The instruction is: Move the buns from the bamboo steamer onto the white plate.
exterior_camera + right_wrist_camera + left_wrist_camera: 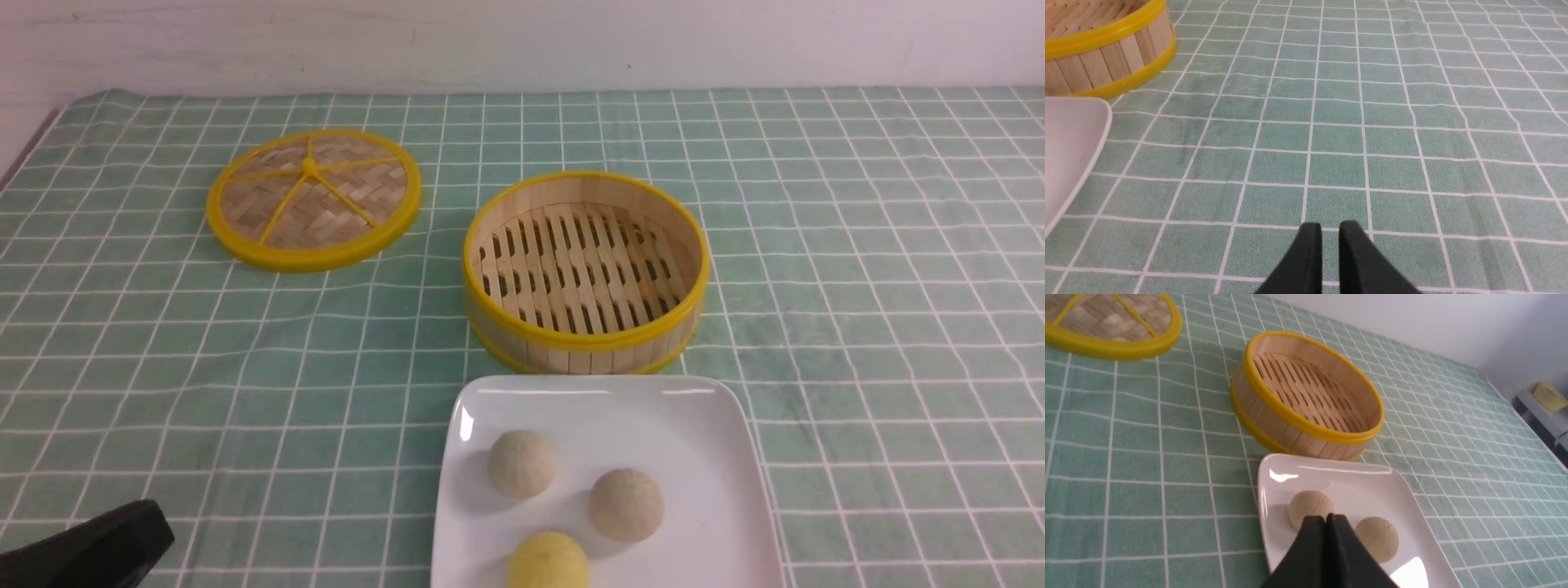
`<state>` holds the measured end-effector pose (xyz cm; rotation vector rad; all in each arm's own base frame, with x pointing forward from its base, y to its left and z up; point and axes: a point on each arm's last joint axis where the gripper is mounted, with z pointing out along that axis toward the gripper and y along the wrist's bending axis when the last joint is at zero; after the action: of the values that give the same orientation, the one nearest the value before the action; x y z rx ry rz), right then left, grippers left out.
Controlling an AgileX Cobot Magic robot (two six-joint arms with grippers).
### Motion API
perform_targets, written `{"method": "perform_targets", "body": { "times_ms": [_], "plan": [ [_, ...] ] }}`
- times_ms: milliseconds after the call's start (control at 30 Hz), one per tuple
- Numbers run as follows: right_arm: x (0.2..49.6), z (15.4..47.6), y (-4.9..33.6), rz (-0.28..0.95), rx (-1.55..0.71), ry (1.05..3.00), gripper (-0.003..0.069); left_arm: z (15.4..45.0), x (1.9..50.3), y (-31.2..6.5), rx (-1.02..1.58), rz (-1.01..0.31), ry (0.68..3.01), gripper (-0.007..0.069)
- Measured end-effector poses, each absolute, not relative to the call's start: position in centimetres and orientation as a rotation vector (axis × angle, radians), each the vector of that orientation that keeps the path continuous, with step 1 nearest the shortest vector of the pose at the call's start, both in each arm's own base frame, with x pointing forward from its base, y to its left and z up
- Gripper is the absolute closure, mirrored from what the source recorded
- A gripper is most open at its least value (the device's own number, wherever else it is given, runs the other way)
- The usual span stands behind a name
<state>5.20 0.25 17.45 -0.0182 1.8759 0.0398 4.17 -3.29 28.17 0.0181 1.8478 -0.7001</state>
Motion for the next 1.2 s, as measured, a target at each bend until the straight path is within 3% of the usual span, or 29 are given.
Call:
{"method": "perform_targets", "body": {
  "times_ms": [200, 467, 767, 1200],
  "plan": [
    [5.2, 17.4, 0.3, 0.04, -0.018, 1.876, 0.0559, 28.3, 4.2, -3.2, 0.018, -0.69, 1.831, 0.0624],
    [5.2, 17.4, 0.3, 0.04, -0.018, 1.876, 0.0549, 27.9, 4.6, -2.4, 0.117, -0.465, 1.827, 0.0617],
    [5.2, 17.4, 0.3, 0.04, -0.018, 1.876, 0.0538, 24.6, 5.9, -1.6, 0.158, -0.26, 1.826, 0.0605],
    [5.2, 17.4, 0.3, 0.04, -0.018, 1.876, 0.0525, 22.5, 5.4, -0.1, -0.031, -0.09, 1.794, 0.0598]
  ]
}}
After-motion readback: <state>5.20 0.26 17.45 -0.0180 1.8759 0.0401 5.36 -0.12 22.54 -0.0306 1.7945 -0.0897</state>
